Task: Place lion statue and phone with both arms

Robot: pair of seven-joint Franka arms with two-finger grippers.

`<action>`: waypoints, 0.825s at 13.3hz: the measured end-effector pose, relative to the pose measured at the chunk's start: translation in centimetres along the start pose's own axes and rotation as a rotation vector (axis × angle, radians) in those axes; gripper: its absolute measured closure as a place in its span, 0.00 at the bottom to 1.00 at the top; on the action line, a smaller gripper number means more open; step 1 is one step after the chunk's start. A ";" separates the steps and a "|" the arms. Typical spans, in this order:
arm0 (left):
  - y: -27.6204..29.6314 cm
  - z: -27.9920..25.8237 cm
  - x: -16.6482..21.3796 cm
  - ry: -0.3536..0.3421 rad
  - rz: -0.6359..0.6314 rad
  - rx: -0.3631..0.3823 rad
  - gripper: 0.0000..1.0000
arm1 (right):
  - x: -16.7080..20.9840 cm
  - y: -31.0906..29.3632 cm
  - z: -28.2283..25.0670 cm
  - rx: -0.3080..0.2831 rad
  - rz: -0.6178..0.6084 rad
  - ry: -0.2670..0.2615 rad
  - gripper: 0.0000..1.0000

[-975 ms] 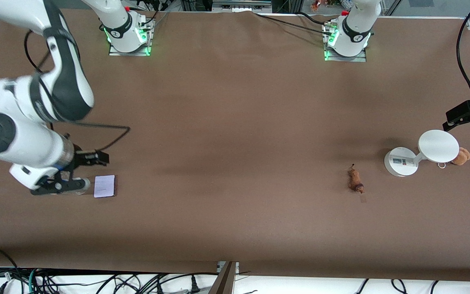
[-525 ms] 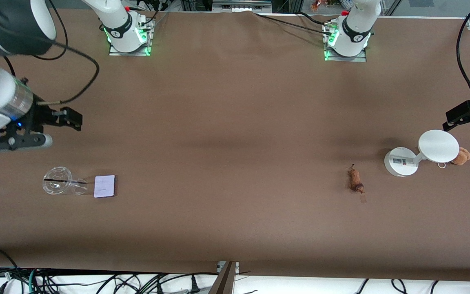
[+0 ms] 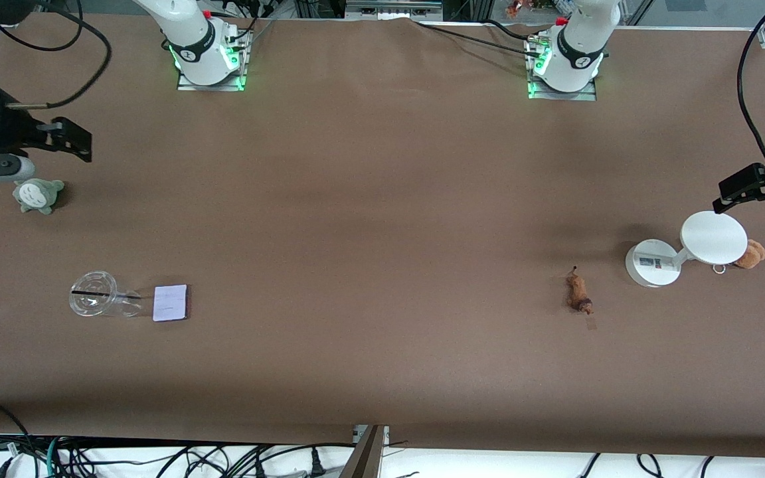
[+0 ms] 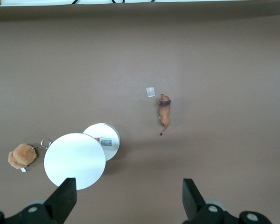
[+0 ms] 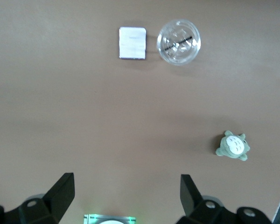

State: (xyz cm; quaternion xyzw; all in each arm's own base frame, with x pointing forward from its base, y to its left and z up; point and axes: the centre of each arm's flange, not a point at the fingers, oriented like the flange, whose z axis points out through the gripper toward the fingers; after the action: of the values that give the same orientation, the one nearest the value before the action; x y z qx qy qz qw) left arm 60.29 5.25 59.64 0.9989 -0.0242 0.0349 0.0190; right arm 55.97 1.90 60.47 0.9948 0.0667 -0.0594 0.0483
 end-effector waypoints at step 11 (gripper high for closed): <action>-0.2 0.9 0.3 -0.013 0.002 -0.009 0.00 | -1.1 -0.1 0.2 0.099 -0.012 -0.044 0.00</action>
State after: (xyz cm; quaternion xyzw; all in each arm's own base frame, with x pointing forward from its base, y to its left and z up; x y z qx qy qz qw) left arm 60.65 5.38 58.77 0.9990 -0.0253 0.0282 0.0232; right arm 54.89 1.84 60.35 0.9940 0.0688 -0.0847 0.0002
